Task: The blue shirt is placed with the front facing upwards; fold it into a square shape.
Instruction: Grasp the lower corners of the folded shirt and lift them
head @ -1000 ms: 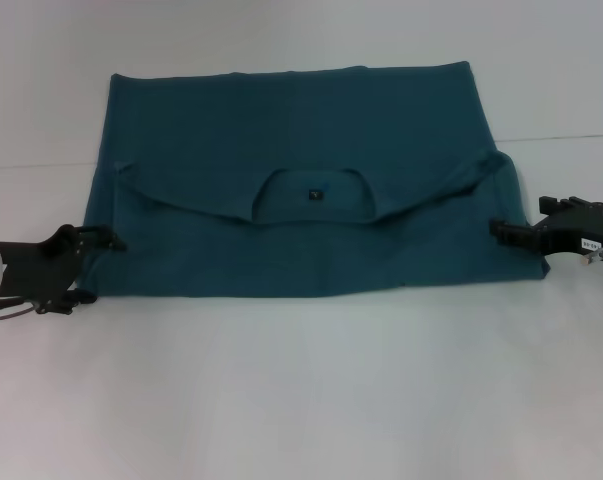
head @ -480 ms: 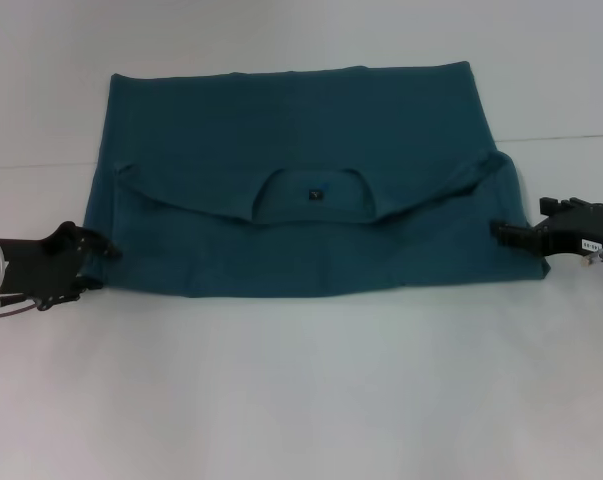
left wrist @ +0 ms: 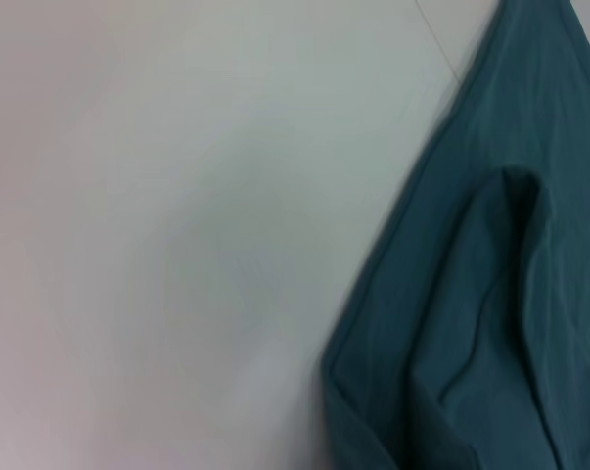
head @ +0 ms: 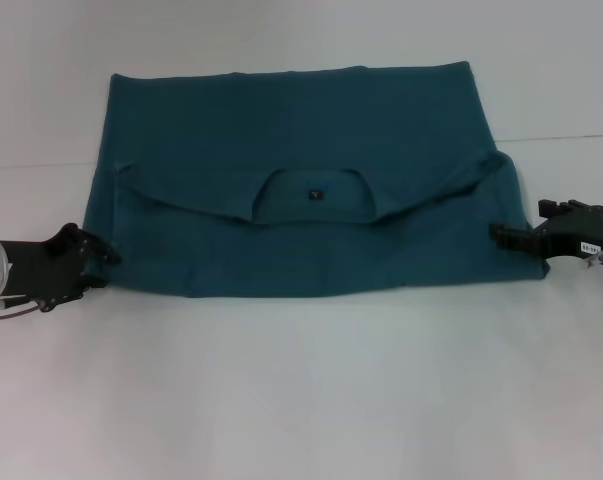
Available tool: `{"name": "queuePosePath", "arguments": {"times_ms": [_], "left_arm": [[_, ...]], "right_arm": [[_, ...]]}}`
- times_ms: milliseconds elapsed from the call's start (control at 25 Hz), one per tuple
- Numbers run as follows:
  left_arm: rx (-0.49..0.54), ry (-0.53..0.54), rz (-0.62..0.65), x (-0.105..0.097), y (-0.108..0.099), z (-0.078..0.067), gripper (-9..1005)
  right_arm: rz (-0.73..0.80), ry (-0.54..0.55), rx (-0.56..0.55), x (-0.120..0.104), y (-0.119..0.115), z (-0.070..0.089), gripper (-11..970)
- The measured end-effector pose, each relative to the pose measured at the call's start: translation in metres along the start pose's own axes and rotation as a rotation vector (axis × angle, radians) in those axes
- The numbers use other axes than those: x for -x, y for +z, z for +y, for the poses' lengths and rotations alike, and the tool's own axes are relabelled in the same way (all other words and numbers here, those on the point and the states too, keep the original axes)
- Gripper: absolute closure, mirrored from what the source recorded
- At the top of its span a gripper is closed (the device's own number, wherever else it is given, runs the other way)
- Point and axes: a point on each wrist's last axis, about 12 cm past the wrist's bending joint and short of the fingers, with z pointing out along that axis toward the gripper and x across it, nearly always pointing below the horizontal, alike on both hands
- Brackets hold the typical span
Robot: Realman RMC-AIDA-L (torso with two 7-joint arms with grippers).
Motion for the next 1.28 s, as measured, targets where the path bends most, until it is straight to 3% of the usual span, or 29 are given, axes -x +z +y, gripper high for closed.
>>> {"name": "queuePosePath", "arguments": {"times_ms": [240, 680, 1280], "left_arm": [[0.001, -0.006, 0.003, -0.002, 0.001, 0.002, 636], [-0.059, -0.075, -0.004, -0.01, 0.005, 0.004, 832], [-0.09, -0.083, -0.012, -0.015, 0.004, 0.015, 884]], "right_arm": [[0.0, 0.0, 0.0, 0.0, 0.0, 0.0, 60], [-0.001, 0.001, 0.004, 0.0, 0.0, 0.0, 61], [-0.003, 0.008, 0.003, -0.001, -0.001, 0.0, 62]]}}
